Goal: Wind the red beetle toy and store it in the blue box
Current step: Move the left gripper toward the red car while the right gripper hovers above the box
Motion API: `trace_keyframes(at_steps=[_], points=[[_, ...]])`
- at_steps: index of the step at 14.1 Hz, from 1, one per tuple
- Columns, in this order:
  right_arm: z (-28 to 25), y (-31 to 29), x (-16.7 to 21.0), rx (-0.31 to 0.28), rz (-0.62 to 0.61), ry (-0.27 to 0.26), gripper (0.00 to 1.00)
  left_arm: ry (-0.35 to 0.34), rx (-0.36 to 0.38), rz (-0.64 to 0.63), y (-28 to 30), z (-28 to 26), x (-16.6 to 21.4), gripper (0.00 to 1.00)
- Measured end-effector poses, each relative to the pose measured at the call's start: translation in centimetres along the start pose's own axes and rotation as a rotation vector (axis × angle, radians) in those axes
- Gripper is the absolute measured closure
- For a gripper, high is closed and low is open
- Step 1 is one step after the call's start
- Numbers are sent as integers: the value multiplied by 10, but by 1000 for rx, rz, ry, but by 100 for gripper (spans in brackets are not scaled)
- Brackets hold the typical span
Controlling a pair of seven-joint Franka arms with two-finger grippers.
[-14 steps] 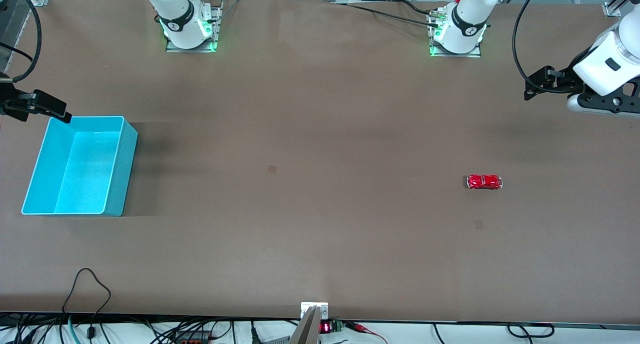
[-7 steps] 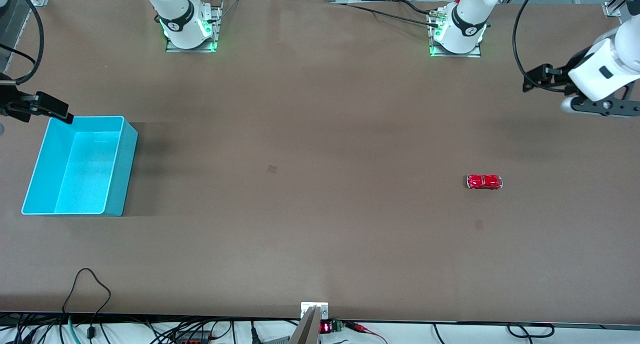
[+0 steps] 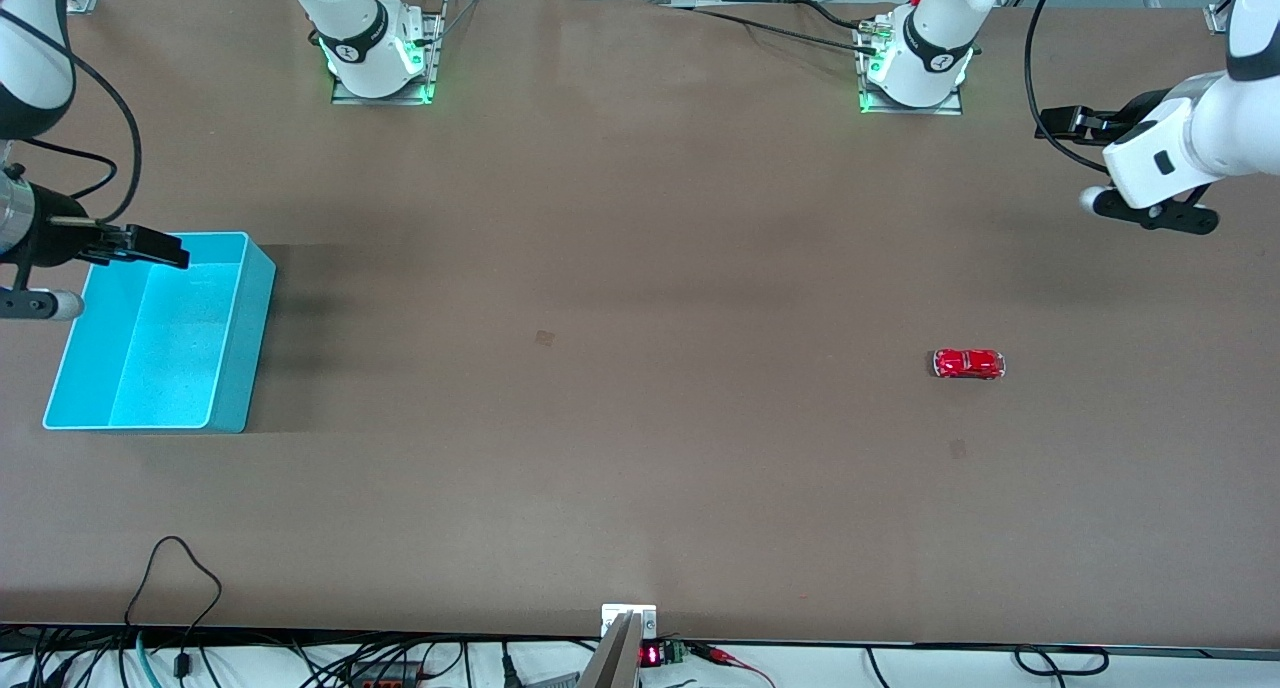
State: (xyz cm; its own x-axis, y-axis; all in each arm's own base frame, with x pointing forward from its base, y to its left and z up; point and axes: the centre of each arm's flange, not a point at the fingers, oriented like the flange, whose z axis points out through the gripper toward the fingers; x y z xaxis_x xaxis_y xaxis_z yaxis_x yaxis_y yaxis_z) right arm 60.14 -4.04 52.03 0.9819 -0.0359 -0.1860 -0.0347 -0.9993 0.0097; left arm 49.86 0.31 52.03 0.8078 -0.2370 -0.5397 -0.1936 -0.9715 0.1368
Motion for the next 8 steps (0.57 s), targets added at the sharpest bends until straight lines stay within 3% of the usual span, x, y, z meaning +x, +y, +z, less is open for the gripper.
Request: trace_keyframes(at_steps=[1,3,5,8], points=[[0,0,0,0,0,-3,0,-5,-9,49,-8,10,4,0],[1,-1,-2,0,-1,-14,0,54,11,205,-26,30,23,0],[3,-1,-4,1,0,-34,0,157,98,401,-47,54,52,0],[5,-1,-5,1,0,-51,0,276,241,578,-59,104,91,0]])
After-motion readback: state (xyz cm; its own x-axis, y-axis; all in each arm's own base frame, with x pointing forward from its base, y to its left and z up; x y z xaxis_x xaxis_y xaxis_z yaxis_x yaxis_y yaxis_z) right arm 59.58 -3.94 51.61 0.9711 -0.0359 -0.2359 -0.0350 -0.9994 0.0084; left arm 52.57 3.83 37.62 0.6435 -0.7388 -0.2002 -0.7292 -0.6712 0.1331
